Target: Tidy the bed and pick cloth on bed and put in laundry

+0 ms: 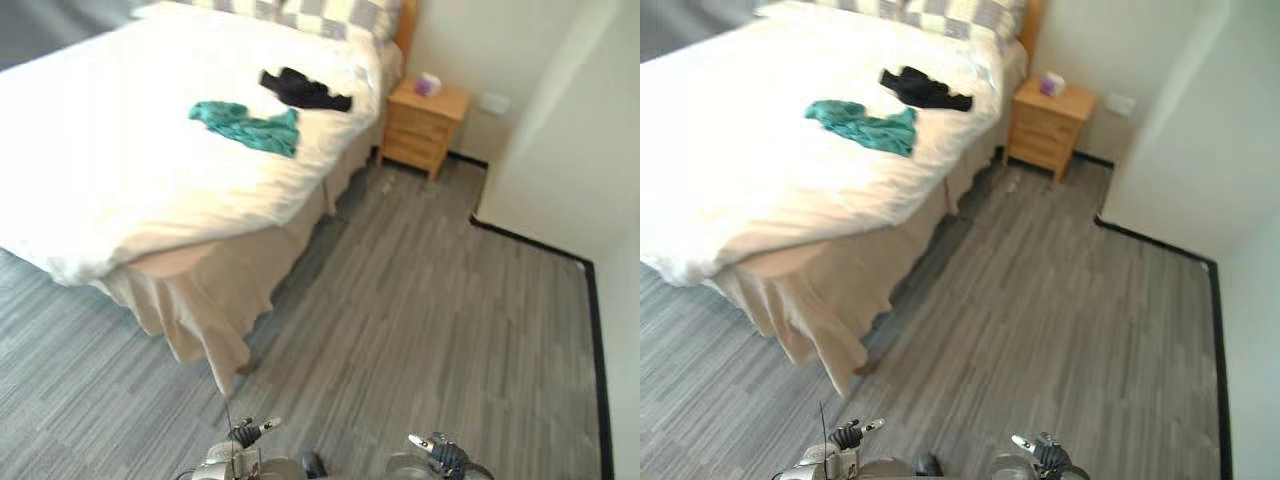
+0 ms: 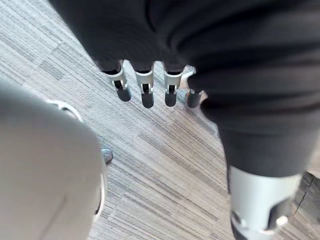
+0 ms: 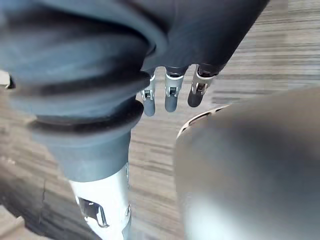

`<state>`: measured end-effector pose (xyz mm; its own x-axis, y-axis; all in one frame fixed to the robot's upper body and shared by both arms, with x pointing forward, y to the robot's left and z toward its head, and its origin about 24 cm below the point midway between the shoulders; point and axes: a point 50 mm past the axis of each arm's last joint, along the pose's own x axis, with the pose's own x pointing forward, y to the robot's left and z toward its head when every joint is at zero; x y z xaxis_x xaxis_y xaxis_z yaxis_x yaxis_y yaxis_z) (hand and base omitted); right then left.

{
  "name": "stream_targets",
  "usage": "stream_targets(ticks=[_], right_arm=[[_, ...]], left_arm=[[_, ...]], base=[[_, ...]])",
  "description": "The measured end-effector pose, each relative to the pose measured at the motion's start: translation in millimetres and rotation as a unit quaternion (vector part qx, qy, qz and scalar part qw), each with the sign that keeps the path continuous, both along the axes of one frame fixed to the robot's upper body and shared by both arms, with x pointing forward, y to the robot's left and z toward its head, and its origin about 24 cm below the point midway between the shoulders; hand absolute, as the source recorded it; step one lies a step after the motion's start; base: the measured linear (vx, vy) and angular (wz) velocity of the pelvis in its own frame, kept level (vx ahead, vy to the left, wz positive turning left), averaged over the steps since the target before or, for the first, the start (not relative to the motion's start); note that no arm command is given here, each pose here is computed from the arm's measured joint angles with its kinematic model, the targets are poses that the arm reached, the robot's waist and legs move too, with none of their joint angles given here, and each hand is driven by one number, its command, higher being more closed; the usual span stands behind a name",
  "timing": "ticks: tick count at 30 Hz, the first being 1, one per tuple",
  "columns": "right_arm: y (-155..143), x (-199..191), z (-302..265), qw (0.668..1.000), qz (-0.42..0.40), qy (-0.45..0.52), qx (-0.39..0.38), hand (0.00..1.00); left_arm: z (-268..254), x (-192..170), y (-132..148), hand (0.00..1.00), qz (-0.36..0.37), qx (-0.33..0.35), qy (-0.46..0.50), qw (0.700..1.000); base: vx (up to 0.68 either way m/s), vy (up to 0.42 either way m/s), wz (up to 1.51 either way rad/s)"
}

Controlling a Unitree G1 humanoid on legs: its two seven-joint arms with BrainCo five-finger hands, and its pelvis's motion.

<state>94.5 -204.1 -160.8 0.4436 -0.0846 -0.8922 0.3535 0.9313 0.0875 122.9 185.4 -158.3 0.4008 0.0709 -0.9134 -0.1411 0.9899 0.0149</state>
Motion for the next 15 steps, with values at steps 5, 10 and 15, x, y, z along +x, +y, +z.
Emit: stream_targets(ticks=[5, 10, 15], right_arm=[[-0.5, -14.2, -1.0, 0.999, -0.044, -0.006, 0.003, 0.0], [-11.2, -4.9, 3.3, 1.0, 0.006, -0.01, -0.026, 0.0], [-13.7, -5.6, 3.7, 1.0, 0.001, 0.0, -0.021, 0.0]], left_arm=[[-0.2, 2.3, -9.3, 0.0, 0.044, -0.027, -0.003, 0.999], [-3.0, -11.2, -16.0, 0.0, 0.127, -0.061, -0.006, 0.99], [-0.2, -7.0, -10.8, 0.0, 0.161, -0.068, -0.03, 0.984]], base=[[0.4, -0.149, 1.64], [0.48, -0.301, 0.81], [0.3, -0.289, 0.69]])
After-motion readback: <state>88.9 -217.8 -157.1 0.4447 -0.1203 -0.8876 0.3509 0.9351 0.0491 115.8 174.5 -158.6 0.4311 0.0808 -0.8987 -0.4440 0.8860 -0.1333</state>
